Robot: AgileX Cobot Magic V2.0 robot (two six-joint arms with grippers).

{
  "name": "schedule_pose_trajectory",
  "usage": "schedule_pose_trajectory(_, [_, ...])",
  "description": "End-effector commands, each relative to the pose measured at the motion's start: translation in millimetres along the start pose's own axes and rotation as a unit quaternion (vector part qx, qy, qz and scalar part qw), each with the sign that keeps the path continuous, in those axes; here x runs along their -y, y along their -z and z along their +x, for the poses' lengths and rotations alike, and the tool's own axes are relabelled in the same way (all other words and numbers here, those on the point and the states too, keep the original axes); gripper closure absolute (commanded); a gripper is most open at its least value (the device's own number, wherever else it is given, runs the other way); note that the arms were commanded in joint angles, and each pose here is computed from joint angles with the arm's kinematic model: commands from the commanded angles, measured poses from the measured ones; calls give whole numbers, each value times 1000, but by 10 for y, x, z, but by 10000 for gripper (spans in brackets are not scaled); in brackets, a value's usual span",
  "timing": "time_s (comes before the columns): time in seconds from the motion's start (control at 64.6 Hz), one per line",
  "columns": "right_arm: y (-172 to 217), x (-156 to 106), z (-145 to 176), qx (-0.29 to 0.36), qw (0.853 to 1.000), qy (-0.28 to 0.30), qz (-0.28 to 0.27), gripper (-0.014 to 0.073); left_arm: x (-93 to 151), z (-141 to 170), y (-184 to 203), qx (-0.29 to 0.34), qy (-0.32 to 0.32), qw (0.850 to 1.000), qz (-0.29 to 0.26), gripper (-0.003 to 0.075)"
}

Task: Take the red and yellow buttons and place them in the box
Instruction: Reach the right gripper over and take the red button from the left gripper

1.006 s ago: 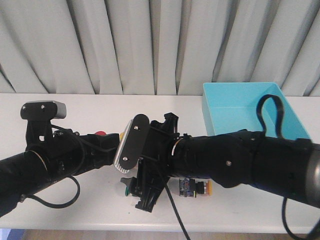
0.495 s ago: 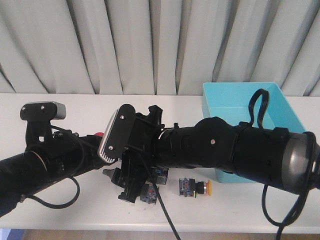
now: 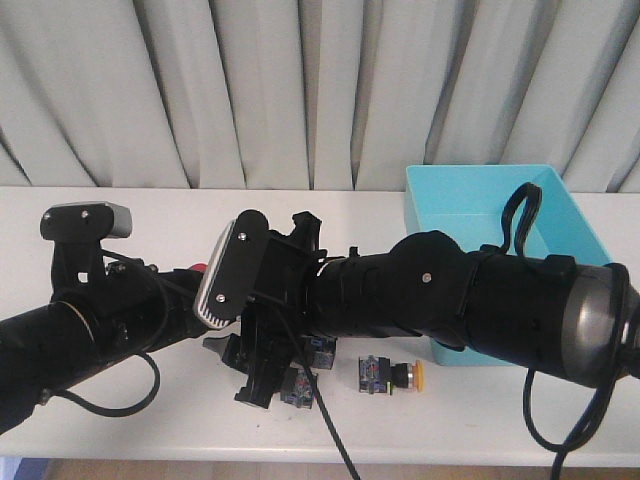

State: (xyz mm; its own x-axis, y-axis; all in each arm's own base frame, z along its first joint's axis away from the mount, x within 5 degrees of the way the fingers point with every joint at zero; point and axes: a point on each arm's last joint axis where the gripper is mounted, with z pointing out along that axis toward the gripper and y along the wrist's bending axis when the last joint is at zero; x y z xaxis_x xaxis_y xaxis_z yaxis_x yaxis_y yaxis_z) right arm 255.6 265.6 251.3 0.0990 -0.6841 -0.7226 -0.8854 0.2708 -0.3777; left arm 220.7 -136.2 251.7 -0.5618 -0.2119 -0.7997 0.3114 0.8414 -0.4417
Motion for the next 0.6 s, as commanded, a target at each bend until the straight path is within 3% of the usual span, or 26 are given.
schedule_pose_trajectory(0.0, [142,110,-155,28,999,3,32,153,123,-166,65,50,1,998,38,532])
schedule_pose_trajectory(0.248, [141,110,-155,28,999,4,32,314,122,-165,65,50,1,998,38,532])
schedule_pose_trajectory(0.588, [141,109,-155,28,999,2,32,380,120,-162,64,48,0,998,36,528])
